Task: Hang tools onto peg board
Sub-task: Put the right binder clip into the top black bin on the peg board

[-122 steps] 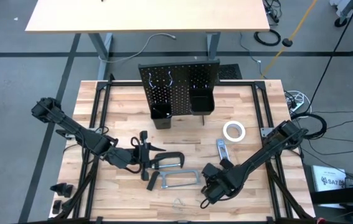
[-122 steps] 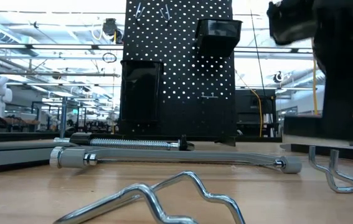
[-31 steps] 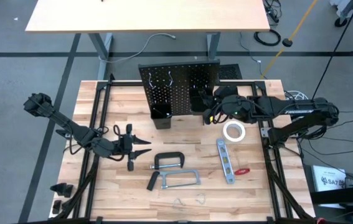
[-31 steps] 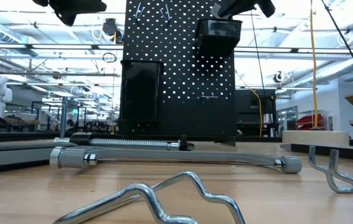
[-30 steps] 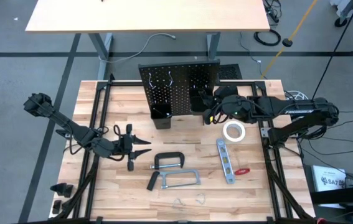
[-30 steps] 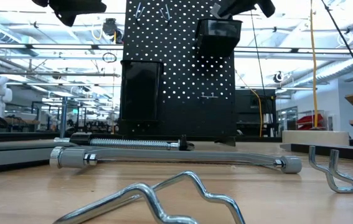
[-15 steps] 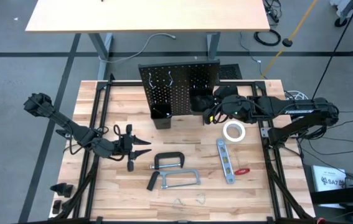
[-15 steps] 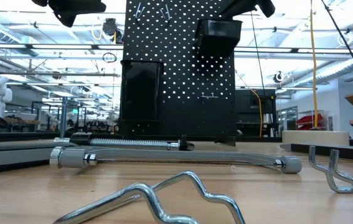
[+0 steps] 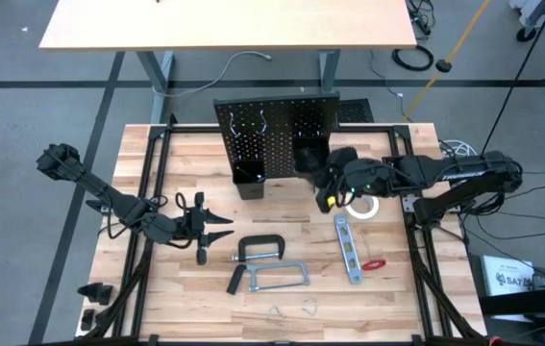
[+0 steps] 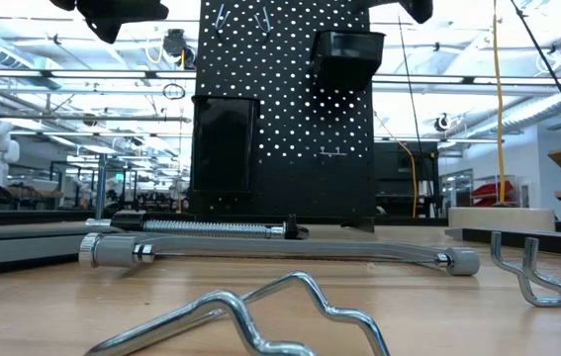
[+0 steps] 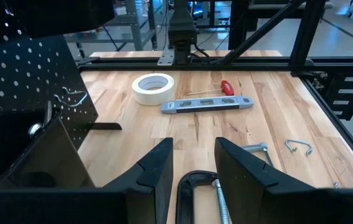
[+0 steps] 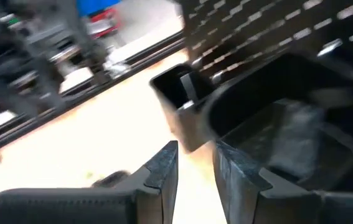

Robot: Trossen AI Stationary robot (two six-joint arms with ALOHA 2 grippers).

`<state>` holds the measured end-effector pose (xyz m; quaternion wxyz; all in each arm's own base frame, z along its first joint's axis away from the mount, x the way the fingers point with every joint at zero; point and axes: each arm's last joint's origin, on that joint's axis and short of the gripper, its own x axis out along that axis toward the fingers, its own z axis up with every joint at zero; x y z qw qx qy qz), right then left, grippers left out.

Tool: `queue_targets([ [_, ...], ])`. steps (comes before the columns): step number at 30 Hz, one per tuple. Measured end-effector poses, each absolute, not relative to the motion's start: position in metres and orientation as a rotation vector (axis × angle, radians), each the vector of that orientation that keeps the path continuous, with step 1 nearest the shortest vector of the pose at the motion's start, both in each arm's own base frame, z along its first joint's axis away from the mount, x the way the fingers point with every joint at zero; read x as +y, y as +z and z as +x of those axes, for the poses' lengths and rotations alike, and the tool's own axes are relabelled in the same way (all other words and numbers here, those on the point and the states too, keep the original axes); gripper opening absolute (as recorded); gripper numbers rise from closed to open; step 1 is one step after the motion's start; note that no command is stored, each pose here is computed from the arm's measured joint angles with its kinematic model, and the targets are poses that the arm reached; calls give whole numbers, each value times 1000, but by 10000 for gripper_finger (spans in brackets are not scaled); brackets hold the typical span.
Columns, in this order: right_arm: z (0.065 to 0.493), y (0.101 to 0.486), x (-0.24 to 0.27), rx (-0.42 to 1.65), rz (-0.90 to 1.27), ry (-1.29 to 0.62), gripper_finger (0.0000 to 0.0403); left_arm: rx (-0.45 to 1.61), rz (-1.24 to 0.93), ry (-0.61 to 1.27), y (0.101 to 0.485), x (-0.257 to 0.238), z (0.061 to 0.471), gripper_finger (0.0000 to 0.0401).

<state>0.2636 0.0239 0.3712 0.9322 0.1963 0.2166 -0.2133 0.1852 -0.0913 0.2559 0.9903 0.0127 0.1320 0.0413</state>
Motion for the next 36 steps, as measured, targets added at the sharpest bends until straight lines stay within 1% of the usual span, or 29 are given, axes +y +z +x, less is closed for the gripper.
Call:
queue_targets([
  [6, 268, 355, 63, 547, 423, -342, 93, 265, 25, 83, 256, -91, 185, 123],
  [15, 280, 317, 127, 696, 429, -246, 93, 266, 50, 80, 256, -91, 185, 123],
  [24, 287, 270, 177, 836, 318, -184, 93, 260, 29, 81, 256, -91, 185, 123],
  [27, 290, 253, 192, 892, 307, -138, 93, 266, -5, 65, 256, -92, 186, 123],
  [32, 298, 222, 214, 995, 296, -37, 93, 283, -4, 43, 251, -95, 190, 123],
  [36, 303, 202, 227, 1027, 267, 22, 93, 307, 12, 46, 246, -97, 193, 123],
])
